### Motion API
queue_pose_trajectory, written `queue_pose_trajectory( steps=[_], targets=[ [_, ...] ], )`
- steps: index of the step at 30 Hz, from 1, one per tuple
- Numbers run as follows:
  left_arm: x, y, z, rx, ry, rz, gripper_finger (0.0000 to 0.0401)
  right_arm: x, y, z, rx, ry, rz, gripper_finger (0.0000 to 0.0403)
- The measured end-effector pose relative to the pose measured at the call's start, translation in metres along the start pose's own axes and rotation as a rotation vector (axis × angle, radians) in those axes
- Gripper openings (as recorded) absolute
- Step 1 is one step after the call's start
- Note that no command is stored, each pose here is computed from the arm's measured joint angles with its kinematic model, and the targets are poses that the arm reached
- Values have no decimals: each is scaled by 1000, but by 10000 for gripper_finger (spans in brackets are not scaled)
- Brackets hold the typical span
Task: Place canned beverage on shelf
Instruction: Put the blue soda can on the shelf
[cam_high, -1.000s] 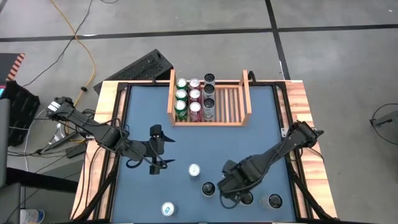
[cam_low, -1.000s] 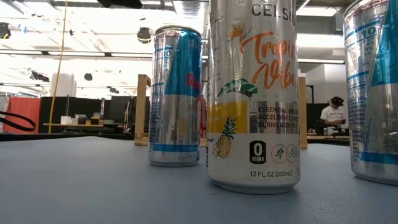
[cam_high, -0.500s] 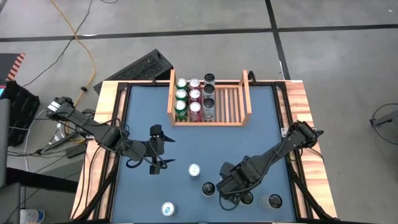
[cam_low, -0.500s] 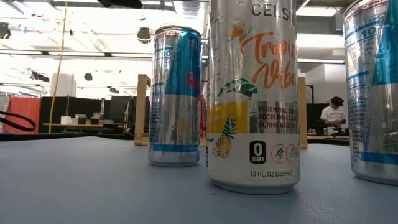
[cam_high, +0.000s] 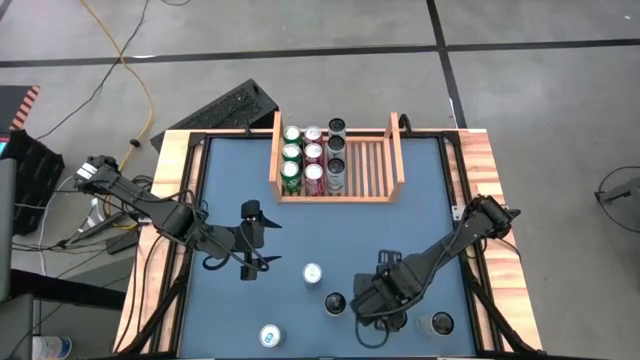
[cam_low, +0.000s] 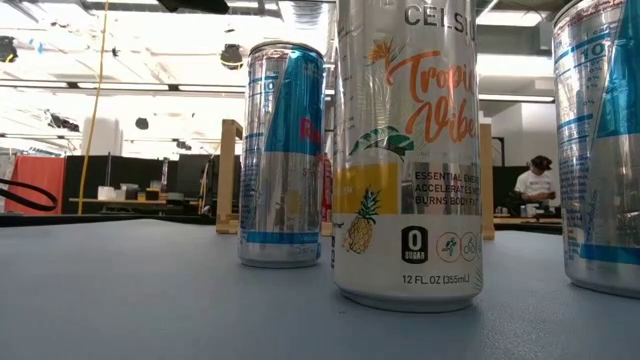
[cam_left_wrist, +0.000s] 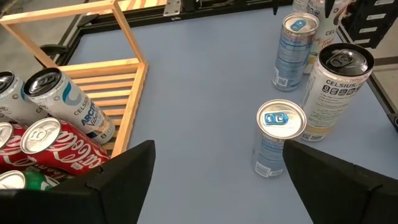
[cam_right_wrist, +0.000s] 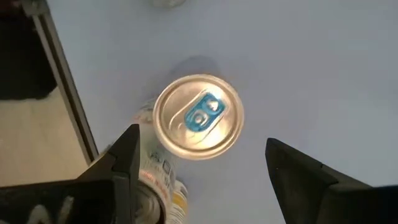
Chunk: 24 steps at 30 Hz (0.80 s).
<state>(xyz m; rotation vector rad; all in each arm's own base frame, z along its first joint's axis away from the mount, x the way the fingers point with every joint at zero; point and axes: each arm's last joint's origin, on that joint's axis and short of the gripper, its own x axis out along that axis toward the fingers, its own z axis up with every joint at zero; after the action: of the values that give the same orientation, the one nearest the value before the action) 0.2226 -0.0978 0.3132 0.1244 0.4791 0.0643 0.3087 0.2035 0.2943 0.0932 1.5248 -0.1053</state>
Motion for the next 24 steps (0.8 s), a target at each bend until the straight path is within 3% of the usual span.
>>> queue_pose_trajectory(
  steps=[7, 24],
  targets=[
    [0, 0, 0, -2, -2, 11, 341, 0, -1, 3, -16, -32, -14, 251],
    [0, 1, 0, -20, -4, 27, 341, 0, 3, 1, -255, -72, -48, 250]
  ],
)
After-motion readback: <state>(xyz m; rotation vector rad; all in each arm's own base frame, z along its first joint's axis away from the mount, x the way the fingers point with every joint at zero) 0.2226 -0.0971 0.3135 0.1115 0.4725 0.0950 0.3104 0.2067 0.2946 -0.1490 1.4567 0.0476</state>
